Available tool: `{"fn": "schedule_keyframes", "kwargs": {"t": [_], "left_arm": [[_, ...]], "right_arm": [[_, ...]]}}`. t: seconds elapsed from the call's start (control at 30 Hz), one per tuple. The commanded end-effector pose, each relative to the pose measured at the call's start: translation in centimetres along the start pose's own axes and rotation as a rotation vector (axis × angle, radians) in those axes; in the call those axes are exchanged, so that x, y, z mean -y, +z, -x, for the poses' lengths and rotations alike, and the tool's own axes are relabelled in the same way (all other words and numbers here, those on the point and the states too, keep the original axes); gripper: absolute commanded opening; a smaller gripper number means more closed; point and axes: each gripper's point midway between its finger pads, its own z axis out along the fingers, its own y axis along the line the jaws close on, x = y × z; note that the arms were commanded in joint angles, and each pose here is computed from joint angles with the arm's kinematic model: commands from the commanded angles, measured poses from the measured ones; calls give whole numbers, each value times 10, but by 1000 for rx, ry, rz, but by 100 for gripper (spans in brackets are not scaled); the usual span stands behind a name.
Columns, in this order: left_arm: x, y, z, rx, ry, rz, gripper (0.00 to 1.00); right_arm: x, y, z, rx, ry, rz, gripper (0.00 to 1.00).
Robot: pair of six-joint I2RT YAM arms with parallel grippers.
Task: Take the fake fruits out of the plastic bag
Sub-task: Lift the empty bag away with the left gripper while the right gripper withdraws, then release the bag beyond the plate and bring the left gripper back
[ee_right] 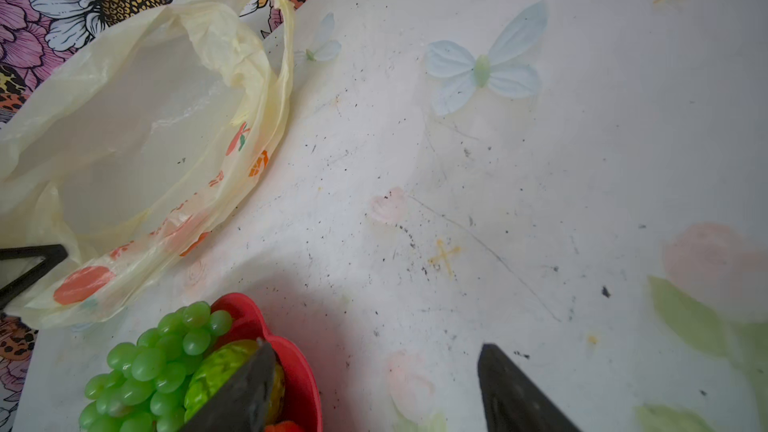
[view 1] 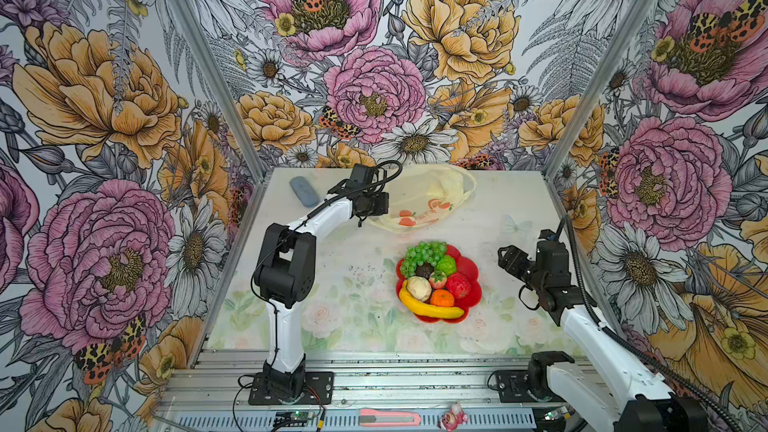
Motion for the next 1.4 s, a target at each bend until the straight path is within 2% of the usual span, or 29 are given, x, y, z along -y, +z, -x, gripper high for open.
{"fn": "schedule_keyframes", "kwargs": {"t": [0.0, 0.23, 0.33, 0.37, 0.4, 0.43, 0.53, 0.63, 0.73, 0.8, 0.9, 1.07, 1.23, 1.37], "left_arm": [[4, 11, -2, -79, 58, -18, 2], [-9, 32, 23, -83, 101, 68, 7], [-18, 37, 33, -69, 111, 114, 14], [-21, 39, 35, -68, 111, 134, 17], [-24, 40, 37, -67, 109, 152, 20], [-27, 41, 39, -68, 105, 171, 23], [-28, 35, 48, -54, 93, 208, 35], [-25, 21, 56, -23, 70, 230, 56], [-19, 2, 62, 7, 29, 229, 72], [-14, -11, 62, 17, 6, 223, 79], [-9, -35, 59, 31, -19, 227, 99], [-3, -72, 48, 83, -56, 222, 99], [6, -119, 41, 228, -96, 159, 99], [-3, -134, 17, 305, -133, 152, 99]], "right_arm": [[-6, -3, -7, -15, 26, 57, 79], [-8, -3, -19, -44, 12, 93, 83], [-8, -4, -19, -40, 6, 93, 85], [-8, -4, -19, -39, 2, 95, 86], [-9, -4, -19, -39, -4, 99, 99], [-10, -4, -19, -41, -11, 104, 99], [-11, -5, -20, -44, -17, 110, 99], [-11, -4, -22, -51, -5, 110, 100], [-12, -5, -25, -62, 4, 114, 99], [-14, -6, -29, -79, 14, 113, 99], [-18, -8, -38, -119, 35, 120, 100], [-21, -12, -62, -180, 59, 116, 99], [-22, -19, -88, -242, 78, 104, 100], [-21, -28, -108, -290, 101, 94, 100]]}}
